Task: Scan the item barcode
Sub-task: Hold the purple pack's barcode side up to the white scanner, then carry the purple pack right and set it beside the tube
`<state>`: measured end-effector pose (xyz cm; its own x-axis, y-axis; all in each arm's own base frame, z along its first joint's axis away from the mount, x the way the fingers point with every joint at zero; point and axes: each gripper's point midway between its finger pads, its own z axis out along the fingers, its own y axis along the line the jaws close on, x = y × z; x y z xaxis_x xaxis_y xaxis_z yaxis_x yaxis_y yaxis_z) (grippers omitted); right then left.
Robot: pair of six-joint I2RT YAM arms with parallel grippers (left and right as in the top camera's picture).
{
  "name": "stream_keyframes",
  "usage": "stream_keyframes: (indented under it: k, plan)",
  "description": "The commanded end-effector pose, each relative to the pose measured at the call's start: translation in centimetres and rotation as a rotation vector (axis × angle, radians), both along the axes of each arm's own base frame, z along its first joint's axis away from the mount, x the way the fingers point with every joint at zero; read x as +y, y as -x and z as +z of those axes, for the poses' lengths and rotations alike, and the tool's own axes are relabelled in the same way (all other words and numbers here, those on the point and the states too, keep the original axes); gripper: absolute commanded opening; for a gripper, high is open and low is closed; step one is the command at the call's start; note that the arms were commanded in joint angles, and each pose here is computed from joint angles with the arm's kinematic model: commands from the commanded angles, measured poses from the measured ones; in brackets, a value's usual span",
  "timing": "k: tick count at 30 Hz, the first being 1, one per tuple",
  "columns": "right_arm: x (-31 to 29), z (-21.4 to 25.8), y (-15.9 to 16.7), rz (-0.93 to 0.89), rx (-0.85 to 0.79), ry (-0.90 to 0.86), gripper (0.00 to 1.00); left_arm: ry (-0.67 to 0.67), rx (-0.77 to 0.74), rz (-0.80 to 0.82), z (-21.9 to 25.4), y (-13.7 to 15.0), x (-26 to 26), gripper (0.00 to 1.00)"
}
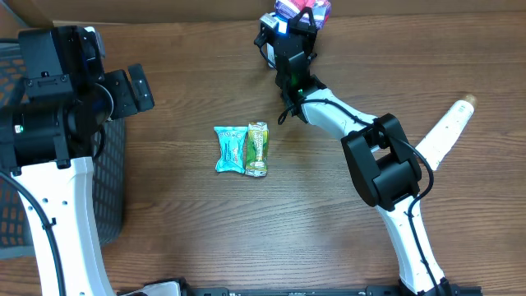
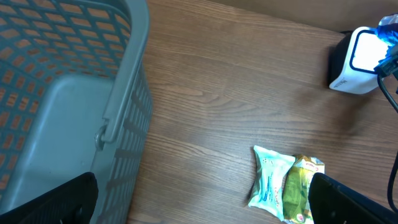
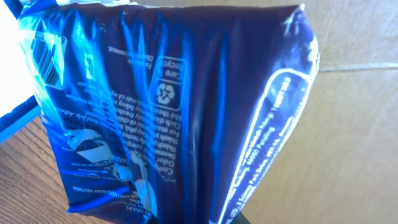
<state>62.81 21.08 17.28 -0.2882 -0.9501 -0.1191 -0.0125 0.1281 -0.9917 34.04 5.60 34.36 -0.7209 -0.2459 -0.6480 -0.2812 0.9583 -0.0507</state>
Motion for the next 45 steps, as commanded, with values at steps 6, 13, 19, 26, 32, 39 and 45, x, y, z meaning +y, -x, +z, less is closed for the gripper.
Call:
stream_keyframes:
  k: [6, 13, 19, 26, 32, 39, 45]
  plan:
    - [0.2, 5.7, 1.2, -0.028, -0.111, -0.118, 0.04, -0.008, 0.0, -0.014, 0.1, -0.1, 0.0, 1.0]
    - [3.5, 12.5, 6.7, 0.09, -0.016, -0.46, 0.04, -0.008, 0.0, -0.014, 0.1, -0.1, 0.0, 1.0]
    - [3.6, 17.0, 14.6, 0.032, 0.074, -1.182, 0.04, -0.008, 0.0, -0.014, 0.1, -0.1, 0.0, 0.99]
    - [-1.2, 12.5, 20.6, -0.364, 0.371, -1.671, 0.04, -0.008, 0.0, -0.014, 0.1, -0.1, 0.0, 0.99]
    - [-11.6, 5.6, 20.9, -0.802, 0.413, -1.797, 0.04, -0.008, 0.0, -0.014, 0.1, -0.1, 0.0, 1.0]
    - [-23.1, -3.1, 22.2, -1.163, 0.297, -1.838, 0.04, -0.008, 0.0, -0.014, 0.1, -0.1, 0.0, 1.0]
    - [-28.2, -8.0, 24.1, -1.317, 0.218, -1.895, 0.04, -0.008, -0.001, -0.014, 0.1, -0.1, 0.0, 1.0]
